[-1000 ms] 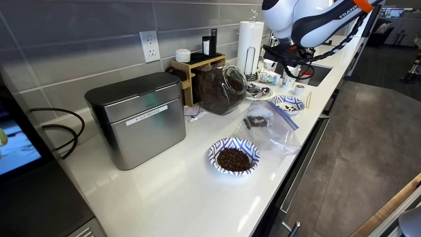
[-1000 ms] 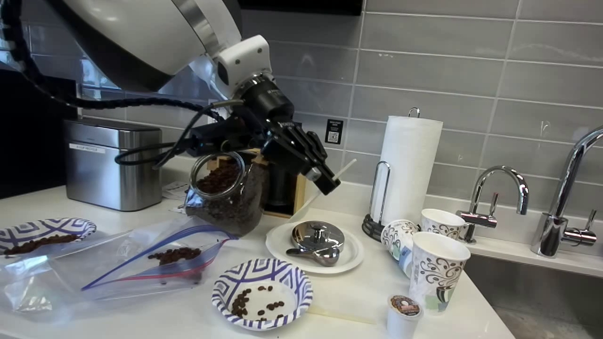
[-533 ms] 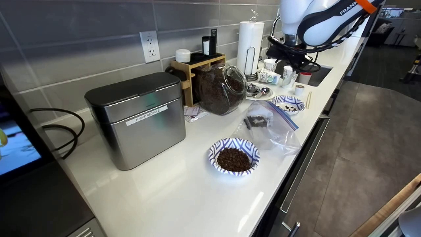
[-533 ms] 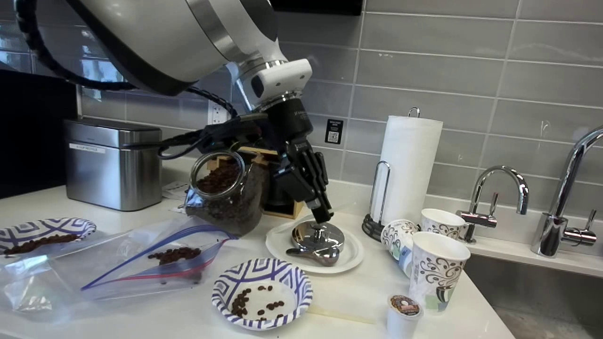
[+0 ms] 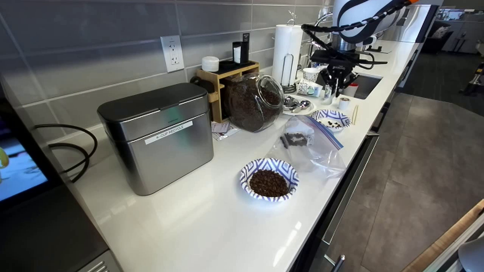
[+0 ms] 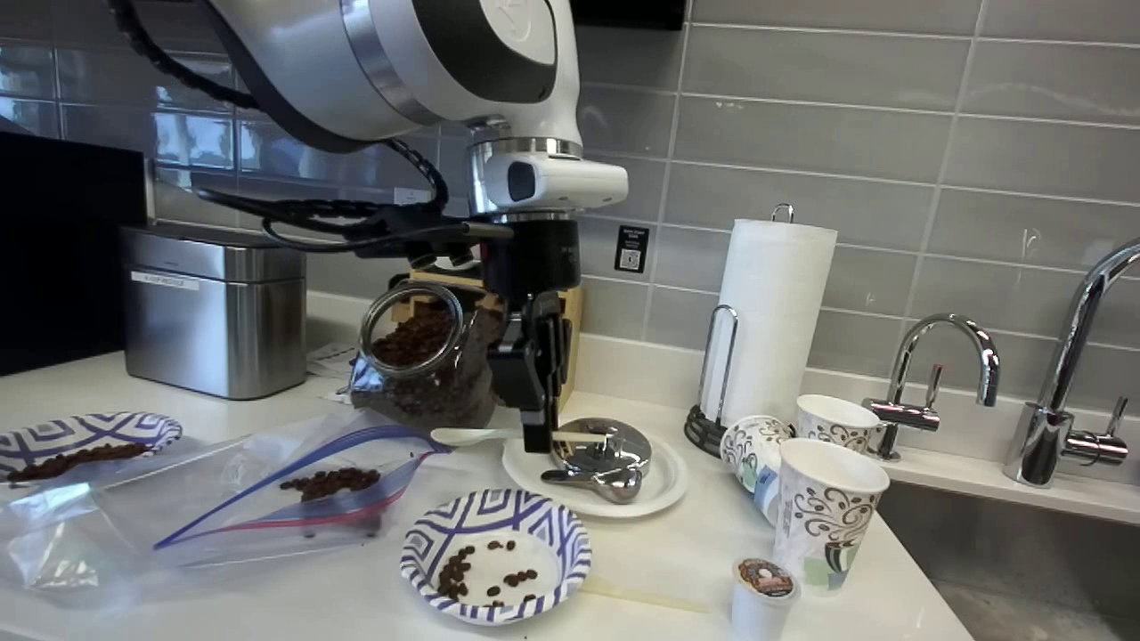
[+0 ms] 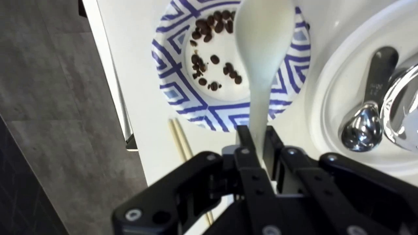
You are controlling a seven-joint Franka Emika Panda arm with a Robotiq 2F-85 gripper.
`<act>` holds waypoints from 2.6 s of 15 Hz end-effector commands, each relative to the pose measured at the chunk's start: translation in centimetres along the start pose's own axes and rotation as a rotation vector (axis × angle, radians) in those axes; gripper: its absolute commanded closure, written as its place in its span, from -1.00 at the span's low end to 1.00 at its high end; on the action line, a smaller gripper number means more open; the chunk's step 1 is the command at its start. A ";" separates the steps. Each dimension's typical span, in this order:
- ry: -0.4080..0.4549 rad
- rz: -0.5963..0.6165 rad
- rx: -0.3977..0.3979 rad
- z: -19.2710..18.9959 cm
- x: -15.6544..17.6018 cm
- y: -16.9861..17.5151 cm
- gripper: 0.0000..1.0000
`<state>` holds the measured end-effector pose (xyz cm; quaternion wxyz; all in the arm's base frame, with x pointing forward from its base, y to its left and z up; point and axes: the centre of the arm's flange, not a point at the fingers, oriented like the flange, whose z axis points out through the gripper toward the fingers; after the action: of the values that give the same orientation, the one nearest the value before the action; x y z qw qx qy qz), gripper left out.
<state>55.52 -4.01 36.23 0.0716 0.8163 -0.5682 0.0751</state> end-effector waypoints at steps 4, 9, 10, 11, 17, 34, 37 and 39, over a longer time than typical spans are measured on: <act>-0.113 -0.062 -0.080 0.9 0.3 0.9 0.93; -0.116 -0.076 -0.112 2.5 0.1 0.6 0.93; -0.112 -0.072 -0.116 2.8 0.0 0.5 0.93; -0.114 -0.078 -0.122 3.2 -0.2 0.3 0.93; -0.111 -0.075 -0.161 5.2 -0.4 -0.5 0.93; -0.053 -0.014 -0.181 7.5 -0.3 -1.3 0.22; -0.045 -0.012 -0.178 7.2 -0.3 -1.3 -0.19; -0.039 -0.011 -0.176 7.1 -0.3 -1.2 -0.50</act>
<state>56.67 -4.93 29.24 0.1278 0.8153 -0.5647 -0.0047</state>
